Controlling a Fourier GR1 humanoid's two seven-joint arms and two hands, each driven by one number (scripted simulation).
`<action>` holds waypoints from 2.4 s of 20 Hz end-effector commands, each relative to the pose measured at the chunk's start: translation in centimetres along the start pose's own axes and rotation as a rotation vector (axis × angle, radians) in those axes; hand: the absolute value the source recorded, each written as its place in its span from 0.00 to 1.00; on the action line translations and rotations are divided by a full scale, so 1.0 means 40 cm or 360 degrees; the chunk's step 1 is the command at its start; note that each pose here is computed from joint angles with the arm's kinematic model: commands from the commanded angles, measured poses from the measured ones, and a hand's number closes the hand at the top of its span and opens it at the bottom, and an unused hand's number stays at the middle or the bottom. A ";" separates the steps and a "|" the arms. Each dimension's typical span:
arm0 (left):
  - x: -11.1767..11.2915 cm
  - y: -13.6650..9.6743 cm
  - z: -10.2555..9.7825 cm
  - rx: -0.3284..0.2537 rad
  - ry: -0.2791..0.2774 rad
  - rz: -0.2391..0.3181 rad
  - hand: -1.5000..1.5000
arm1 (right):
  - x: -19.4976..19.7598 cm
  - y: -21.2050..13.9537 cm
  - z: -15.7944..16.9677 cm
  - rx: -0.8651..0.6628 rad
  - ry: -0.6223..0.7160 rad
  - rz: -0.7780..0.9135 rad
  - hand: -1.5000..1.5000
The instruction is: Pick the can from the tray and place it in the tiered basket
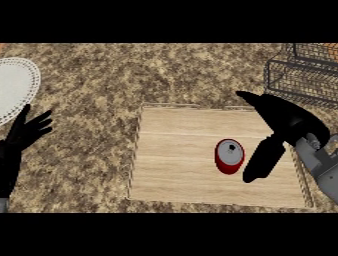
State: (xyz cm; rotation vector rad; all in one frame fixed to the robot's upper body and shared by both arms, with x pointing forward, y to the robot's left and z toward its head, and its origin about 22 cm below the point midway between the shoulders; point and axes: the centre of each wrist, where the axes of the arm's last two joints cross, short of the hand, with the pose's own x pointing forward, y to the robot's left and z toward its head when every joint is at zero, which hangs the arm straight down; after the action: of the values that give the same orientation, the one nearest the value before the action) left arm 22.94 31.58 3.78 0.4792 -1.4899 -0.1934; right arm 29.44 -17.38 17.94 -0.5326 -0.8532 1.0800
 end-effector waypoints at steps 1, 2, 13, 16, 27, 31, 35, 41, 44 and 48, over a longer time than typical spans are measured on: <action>0.006 -0.060 -0.056 -0.0051 -0.0081 0.0021 0.50 | 0.040 0.053 0.026 0.0003 0.0243 0.0104 0.00; 0.039 -0.018 -0.076 -0.0052 -0.0065 -0.0002 0.50 | 0.050 0.014 0.049 -0.0040 0.0251 0.0135 0.00; 0.020 -0.096 -0.092 -0.0048 -0.0082 -0.0001 0.50 | 0.032 0.061 0.046 -0.0115 0.0288 0.0184 0.00; 0.035 -0.042 -0.122 -0.0052 -0.0072 0.0037 0.50 | 0.022 0.120 0.016 -0.0059 0.0329 0.0223 0.00; -0.008 -0.060 -0.126 -0.0069 -0.0072 -0.0005 0.50 | 0.040 0.105 0.011 -0.0035 0.0376 0.0178 0.00; 0.045 -0.055 -0.138 -0.0068 -0.0098 0.0012 0.50 | 0.002 0.154 -0.053 0.0025 0.0380 0.0169 0.00; 0.036 -0.087 -0.110 -0.0071 -0.0084 0.0045 0.50 | 0.000 0.174 -0.060 0.0064 0.0405 0.0131 0.00; 0.040 -0.092 -0.083 -0.0102 -0.0067 -0.0005 0.50 | 0.018 0.207 -0.092 0.0113 0.0415 0.0137 0.00; 0.012 -0.076 -0.100 -0.0060 -0.0094 0.0022 0.50 | -0.004 0.245 -0.090 0.0212 0.0410 0.0161 1.00; 0.004 -0.074 -0.127 -0.0047 -0.0064 0.0018 0.50 | 0.030 0.269 -0.087 0.0267 0.0193 0.0483 1.00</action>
State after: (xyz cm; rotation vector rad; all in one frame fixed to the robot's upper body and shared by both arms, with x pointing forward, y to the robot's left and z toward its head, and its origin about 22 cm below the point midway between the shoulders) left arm 27.72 29.84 3.09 0.4307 -1.5316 -0.2308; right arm 27.61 -14.26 9.17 -0.5244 -0.6970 1.1989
